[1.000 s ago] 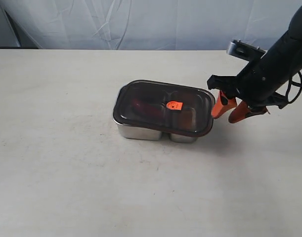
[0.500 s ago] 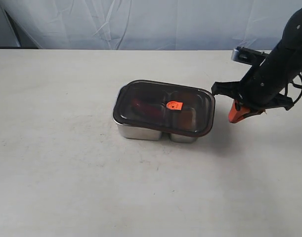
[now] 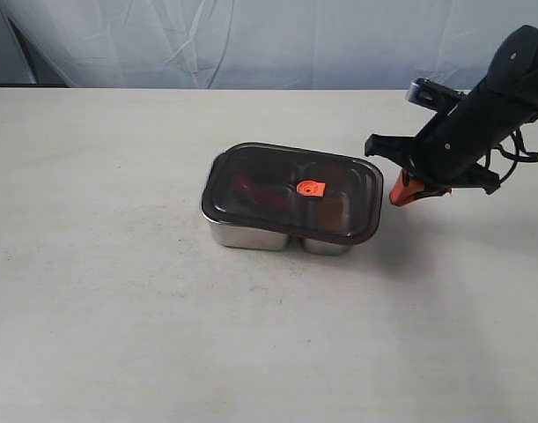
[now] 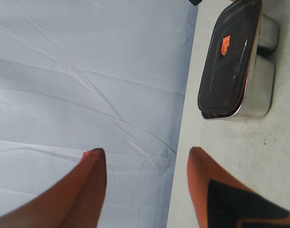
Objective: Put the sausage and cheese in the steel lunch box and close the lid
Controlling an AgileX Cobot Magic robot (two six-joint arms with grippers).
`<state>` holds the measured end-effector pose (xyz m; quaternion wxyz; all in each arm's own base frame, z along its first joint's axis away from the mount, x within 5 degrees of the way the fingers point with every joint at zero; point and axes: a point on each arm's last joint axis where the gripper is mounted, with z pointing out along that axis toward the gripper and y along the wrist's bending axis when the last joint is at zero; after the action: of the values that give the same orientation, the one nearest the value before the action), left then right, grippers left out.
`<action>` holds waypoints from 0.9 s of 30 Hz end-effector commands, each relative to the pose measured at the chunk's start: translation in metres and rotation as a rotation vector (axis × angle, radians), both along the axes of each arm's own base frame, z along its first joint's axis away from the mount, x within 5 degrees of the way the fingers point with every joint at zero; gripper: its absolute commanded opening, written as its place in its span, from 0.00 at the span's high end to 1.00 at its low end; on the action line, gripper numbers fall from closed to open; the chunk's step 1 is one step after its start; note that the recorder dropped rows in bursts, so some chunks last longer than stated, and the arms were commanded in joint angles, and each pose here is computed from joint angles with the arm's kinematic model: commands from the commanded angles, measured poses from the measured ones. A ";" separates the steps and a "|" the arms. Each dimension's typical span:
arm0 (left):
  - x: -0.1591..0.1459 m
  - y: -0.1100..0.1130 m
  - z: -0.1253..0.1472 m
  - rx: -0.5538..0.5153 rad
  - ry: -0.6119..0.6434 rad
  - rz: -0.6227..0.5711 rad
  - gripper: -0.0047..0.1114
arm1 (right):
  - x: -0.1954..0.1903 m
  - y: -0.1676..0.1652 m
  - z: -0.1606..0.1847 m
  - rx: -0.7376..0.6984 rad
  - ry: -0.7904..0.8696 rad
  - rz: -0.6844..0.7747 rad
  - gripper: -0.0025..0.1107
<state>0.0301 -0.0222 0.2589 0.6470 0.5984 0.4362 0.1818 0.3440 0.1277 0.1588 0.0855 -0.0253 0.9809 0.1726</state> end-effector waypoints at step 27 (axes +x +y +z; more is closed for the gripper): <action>-0.001 0.000 0.002 -0.032 -0.004 -0.011 0.53 | 0.018 0.011 -0.009 0.079 -0.048 0.038 0.98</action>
<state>0.0300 -0.0223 0.2589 0.6472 0.5982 0.4365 0.1809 0.3594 0.1389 0.1472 0.0951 -0.0356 0.9719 0.2125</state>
